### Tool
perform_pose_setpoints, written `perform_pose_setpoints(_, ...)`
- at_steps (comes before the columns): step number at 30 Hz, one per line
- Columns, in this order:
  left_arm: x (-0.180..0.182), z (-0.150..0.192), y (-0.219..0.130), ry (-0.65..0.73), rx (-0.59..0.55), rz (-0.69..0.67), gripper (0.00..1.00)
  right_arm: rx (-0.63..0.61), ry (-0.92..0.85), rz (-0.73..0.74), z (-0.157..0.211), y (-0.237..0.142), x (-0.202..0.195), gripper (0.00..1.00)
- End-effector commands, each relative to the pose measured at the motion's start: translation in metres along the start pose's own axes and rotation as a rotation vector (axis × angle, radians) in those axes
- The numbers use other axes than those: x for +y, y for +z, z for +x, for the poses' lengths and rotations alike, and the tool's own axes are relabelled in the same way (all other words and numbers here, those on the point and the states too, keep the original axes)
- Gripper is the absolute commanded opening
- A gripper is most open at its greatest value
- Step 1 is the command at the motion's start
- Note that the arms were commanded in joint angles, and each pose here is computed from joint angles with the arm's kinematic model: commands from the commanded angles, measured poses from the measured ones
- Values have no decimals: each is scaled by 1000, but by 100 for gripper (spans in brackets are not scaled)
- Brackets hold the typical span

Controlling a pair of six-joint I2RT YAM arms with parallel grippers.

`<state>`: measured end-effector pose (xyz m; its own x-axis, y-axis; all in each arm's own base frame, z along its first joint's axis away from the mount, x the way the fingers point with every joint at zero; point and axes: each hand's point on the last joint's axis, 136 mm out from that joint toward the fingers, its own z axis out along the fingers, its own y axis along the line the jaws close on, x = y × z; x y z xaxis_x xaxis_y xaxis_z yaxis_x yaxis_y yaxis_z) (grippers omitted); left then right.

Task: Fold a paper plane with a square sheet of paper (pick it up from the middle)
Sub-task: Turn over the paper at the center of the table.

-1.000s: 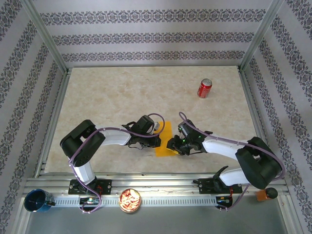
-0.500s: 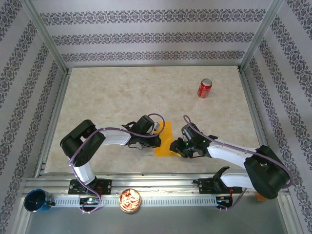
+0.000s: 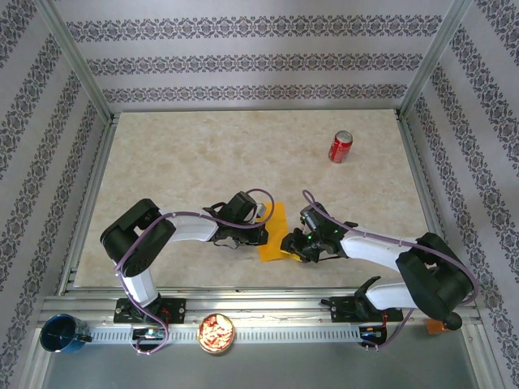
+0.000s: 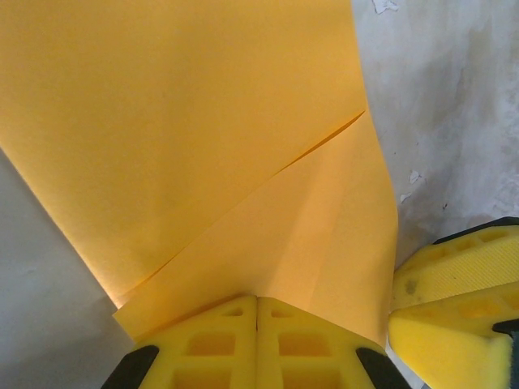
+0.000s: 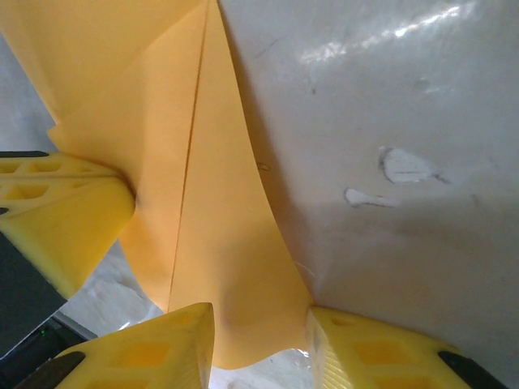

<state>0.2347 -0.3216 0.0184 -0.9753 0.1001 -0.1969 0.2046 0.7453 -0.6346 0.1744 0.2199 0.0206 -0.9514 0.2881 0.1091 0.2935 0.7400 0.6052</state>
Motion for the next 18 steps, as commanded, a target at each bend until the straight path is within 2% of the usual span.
perform_pose_setpoints(1,25,18,7,-55,60,-63,2,-67,-57,-117,-21,0,37,38)
perform_pose_setpoints(8,25,18,7,-56,62,-67,2,-79,-50,-115,-30,-3,37,35)
perform_pose_setpoints(18,24,17,9,-58,66,-62,2,-76,-59,-169,-50,-6,46,40)
